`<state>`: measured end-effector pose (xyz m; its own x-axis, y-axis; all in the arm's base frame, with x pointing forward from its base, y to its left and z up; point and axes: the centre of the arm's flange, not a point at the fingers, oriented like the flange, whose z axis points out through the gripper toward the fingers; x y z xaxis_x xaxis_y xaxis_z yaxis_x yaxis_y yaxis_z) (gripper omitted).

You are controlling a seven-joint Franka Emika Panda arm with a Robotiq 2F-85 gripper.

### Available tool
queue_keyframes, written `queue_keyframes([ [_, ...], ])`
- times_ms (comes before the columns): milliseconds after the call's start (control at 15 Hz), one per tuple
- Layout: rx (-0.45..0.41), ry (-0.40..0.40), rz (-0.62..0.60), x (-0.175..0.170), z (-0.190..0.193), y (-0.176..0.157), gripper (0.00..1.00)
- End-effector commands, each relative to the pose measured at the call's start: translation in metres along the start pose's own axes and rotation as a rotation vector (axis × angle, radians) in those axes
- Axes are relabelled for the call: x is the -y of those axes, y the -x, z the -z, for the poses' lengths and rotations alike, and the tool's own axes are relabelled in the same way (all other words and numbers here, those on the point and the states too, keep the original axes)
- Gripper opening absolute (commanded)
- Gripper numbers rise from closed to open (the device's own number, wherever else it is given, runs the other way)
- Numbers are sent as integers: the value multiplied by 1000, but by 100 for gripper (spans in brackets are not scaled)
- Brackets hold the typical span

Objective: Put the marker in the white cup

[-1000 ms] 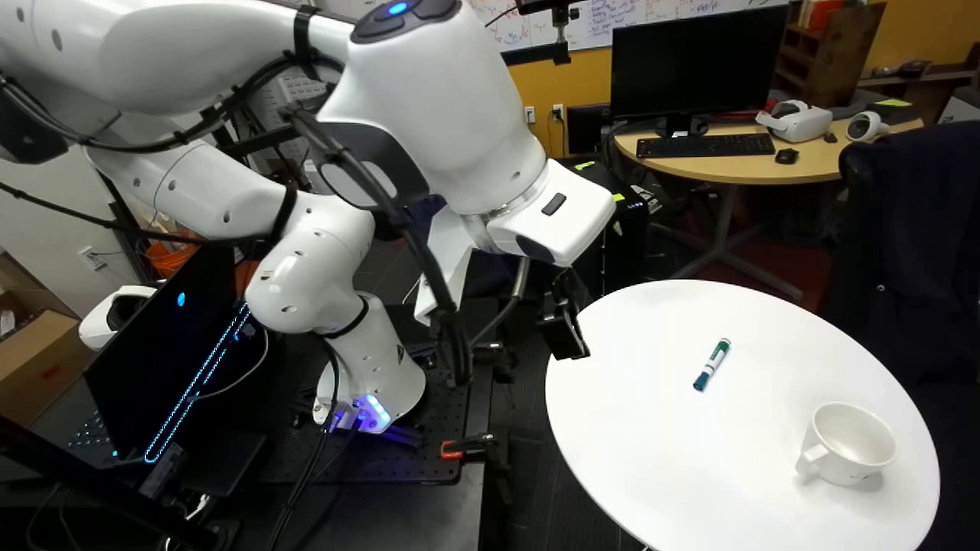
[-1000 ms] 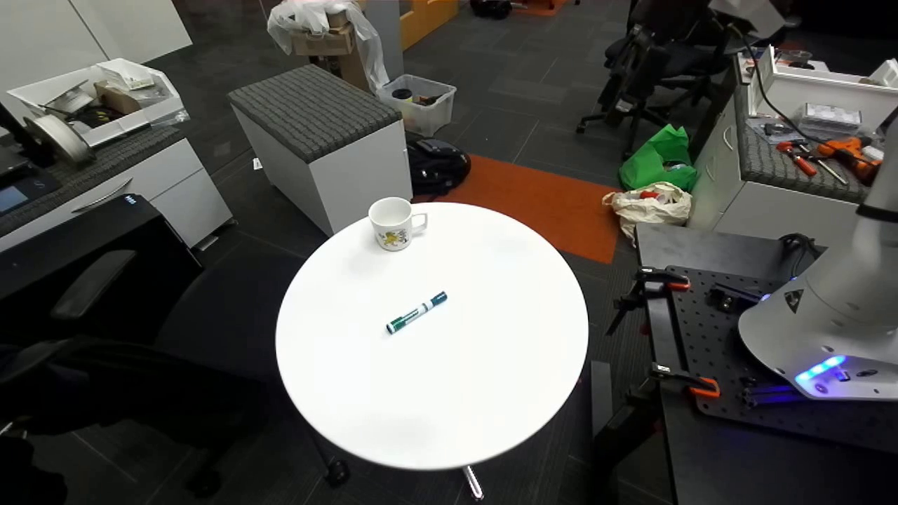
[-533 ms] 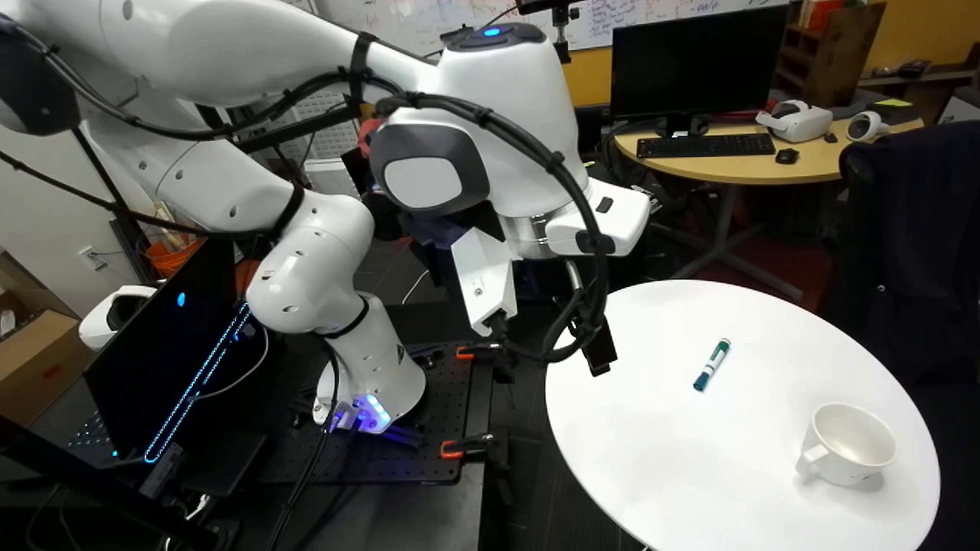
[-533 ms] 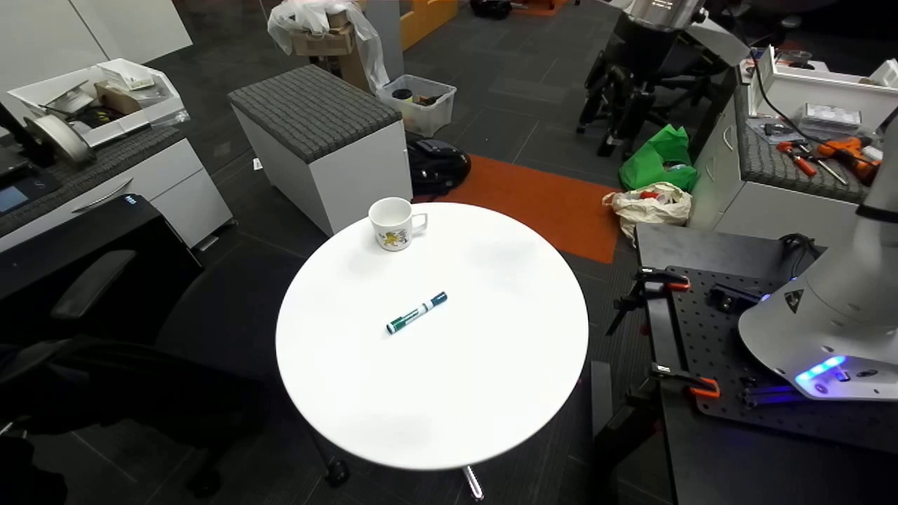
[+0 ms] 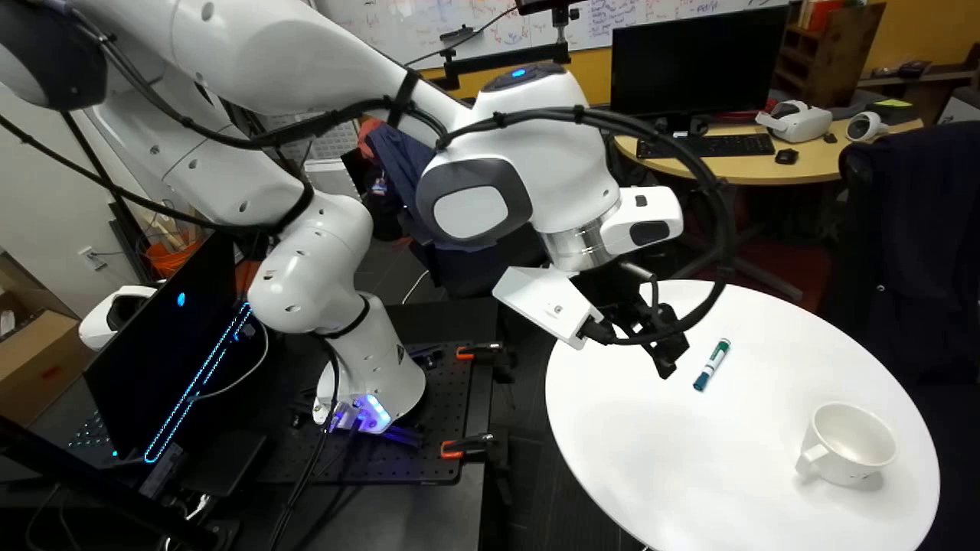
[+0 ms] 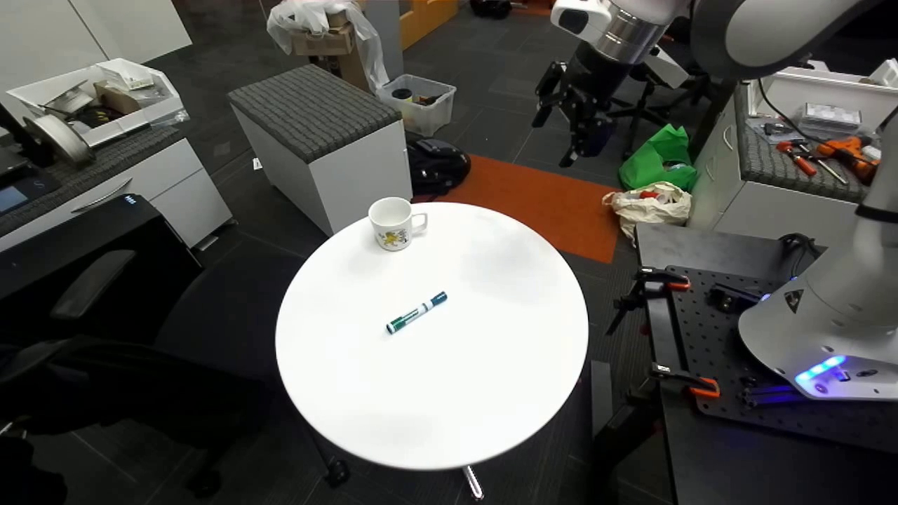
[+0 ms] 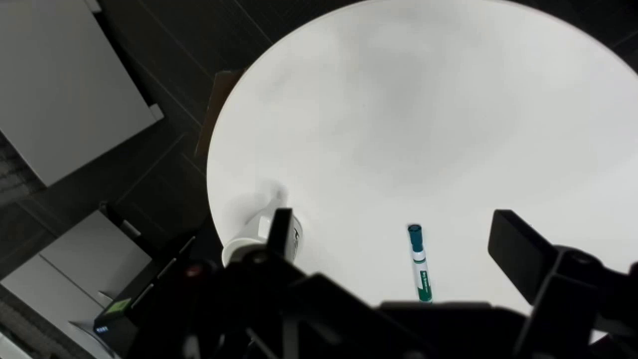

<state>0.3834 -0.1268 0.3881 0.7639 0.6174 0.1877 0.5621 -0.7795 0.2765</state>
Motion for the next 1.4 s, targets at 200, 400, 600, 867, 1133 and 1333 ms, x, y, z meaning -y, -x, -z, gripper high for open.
queue_keyframes([
  [200, -52, -67, 188, 9, -40, -29, 100],
  [400, -51, -98, 247, 16, -52, -41, 100],
  [600, -42, -109, 279, 18, -65, -52, 100],
  [867, -12, -97, 305, 18, -89, -70, 100],
  [1133, 1, -105, 315, 31, -90, -69, 100],
  [1333, 17, -113, 330, 32, -104, -75, 100],
])
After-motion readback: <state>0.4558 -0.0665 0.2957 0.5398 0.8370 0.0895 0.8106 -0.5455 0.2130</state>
